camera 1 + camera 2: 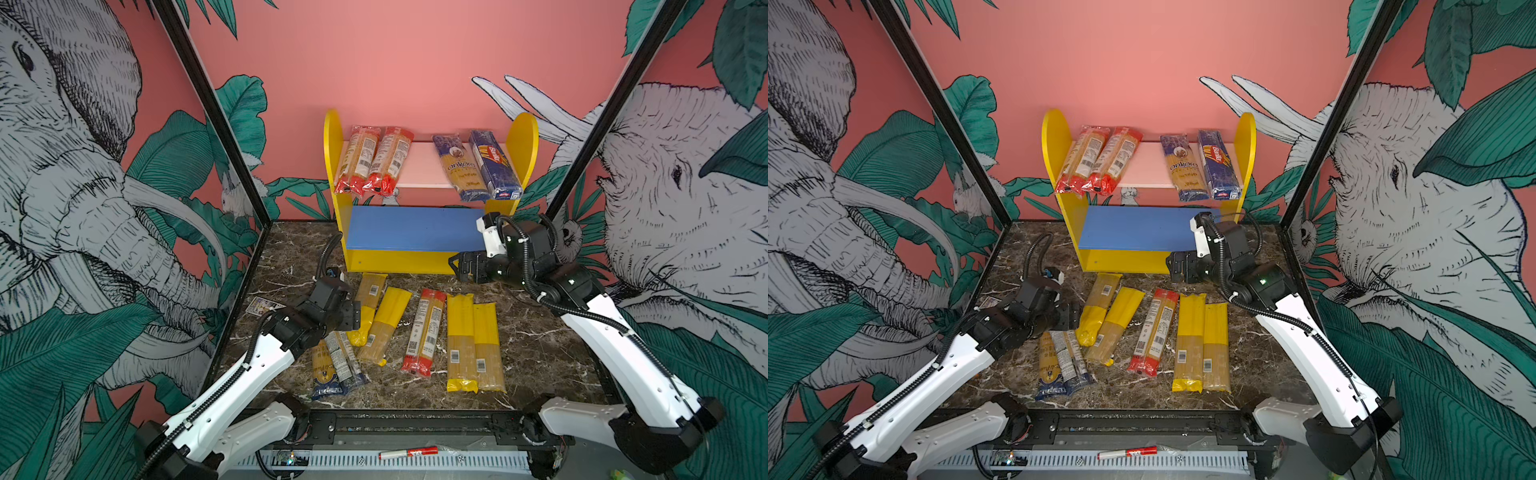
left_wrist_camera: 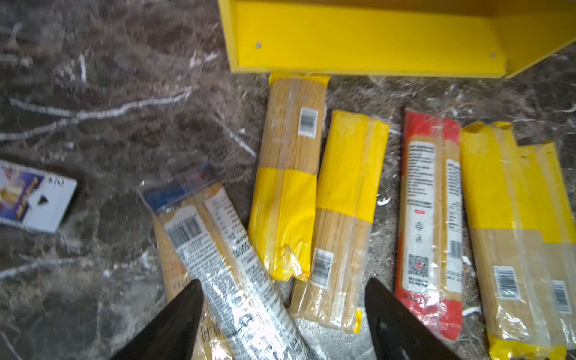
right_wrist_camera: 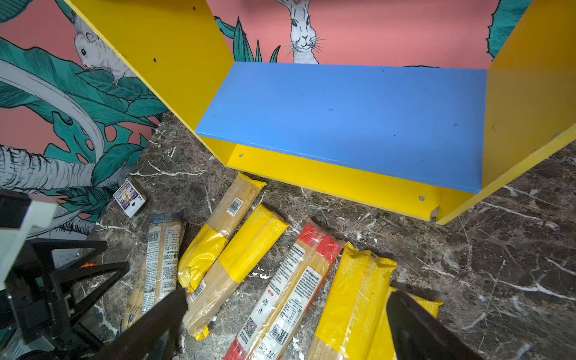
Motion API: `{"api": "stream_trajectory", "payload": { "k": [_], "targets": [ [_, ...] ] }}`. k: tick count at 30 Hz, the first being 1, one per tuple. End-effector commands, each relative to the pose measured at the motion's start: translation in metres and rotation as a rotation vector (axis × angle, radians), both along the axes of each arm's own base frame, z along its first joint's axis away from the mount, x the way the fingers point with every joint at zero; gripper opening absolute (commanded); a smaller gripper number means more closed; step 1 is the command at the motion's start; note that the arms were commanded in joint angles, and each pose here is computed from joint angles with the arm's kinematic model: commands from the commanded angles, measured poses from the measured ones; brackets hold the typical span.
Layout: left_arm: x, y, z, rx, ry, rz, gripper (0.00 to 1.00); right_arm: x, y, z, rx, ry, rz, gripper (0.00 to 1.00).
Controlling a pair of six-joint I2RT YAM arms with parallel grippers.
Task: Arrange pasta packages on shelves
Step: Move the pasta bag to the pasta bags.
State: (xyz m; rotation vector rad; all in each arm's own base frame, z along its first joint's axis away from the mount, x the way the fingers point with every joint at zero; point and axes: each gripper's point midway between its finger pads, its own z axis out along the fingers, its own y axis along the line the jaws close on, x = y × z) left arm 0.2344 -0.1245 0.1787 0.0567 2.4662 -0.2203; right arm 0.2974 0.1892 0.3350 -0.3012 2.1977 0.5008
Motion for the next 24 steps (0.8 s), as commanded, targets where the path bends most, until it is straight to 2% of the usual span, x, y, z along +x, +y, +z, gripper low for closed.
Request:
{"api": "stream_trajectory", "payload": {
  "k": [1,6,9,13,20,24],
  "targets": [
    [-0.013,0.023,-0.02,-0.003,0.044,0.157,0.83,0.001,0.0,0.007,0.016,-0.054,-0.003,0.99],
    [-0.026,0.038,-0.054,0.087,0.149,0.218,0.83,-0.002,-0.001,0.01,0.025,-0.08,0.009,0.99],
    [-0.029,0.024,-0.078,0.05,0.222,0.187,0.74,-0.003,0.003,0.007,0.032,-0.083,0.031,0.99],
    [-0.028,0.018,-0.104,0.055,0.261,0.18,0.71,-0.005,0.005,-0.001,0.029,-0.073,0.046,0.99],
    [-0.02,0.014,-0.121,0.115,0.308,0.173,0.71,-0.011,-0.006,-0.015,-0.017,-0.072,0.029,0.99],
    [-0.009,0.006,-0.131,0.135,0.331,0.145,0.63,-0.011,-0.009,-0.017,-0.025,-0.075,0.021,0.99]
  ]
}}
